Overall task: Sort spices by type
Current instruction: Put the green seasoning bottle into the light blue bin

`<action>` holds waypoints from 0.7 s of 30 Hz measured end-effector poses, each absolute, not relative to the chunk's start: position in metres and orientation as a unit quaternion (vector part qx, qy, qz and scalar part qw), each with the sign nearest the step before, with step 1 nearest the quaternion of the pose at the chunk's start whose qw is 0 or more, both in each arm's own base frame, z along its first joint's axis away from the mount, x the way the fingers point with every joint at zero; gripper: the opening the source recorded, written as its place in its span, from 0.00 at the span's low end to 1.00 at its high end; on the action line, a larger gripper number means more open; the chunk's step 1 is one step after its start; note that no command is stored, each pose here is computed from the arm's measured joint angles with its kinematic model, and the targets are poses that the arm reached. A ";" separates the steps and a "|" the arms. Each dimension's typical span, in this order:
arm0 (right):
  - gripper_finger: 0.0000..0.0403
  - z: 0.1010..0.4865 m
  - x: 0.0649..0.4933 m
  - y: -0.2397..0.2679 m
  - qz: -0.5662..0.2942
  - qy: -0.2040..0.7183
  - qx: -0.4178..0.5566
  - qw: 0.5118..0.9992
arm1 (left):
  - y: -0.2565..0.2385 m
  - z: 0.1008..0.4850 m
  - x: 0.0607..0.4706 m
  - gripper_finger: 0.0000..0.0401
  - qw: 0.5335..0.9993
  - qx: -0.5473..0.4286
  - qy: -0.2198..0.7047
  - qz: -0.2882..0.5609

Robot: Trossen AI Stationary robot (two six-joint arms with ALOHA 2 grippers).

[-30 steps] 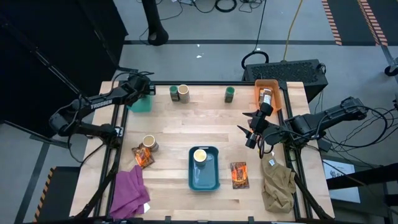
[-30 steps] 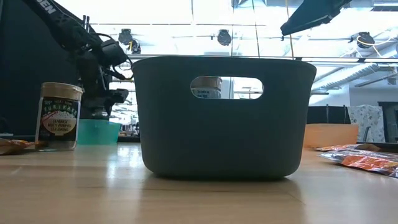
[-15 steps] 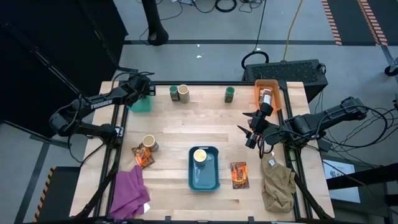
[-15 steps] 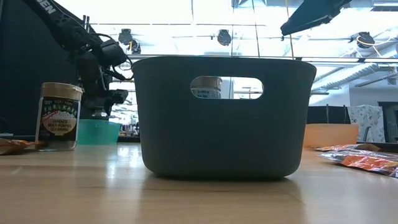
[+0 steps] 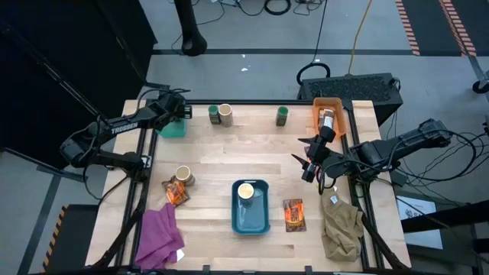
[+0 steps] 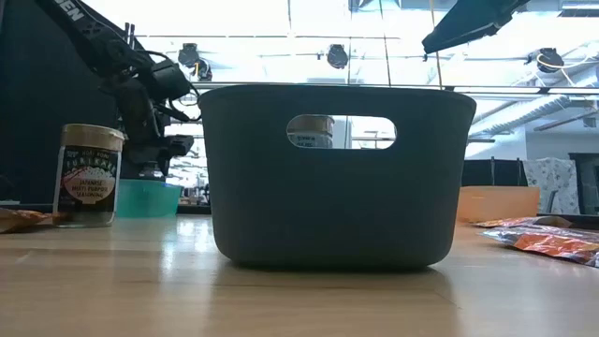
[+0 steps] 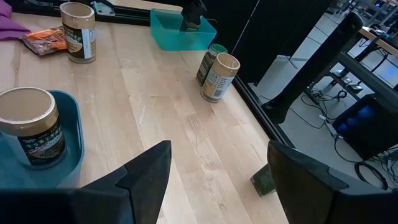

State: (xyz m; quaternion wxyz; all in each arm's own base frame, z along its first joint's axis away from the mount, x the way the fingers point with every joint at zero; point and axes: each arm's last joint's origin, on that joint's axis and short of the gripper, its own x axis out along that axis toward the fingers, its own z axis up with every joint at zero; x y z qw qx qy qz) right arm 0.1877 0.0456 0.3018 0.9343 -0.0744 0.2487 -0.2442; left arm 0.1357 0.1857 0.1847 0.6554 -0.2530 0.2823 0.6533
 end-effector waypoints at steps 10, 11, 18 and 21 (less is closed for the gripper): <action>0.62 0.302 0.188 0.046 -0.244 0.249 -0.074 0.934 | 0.186 0.185 0.136 0.59 0.653 -0.248 0.277 0.660; 0.62 0.302 0.188 0.046 -0.244 0.249 -0.074 0.934 | 0.186 0.185 0.136 0.59 0.653 -0.248 0.277 0.661; 0.62 0.302 0.188 0.046 -0.244 0.249 -0.074 0.934 | 0.186 0.185 0.135 0.59 0.652 -0.246 0.277 0.661; 0.62 0.302 0.188 0.046 -0.244 0.249 -0.074 0.934 | 0.186 0.185 0.135 0.59 0.652 -0.247 0.277 0.662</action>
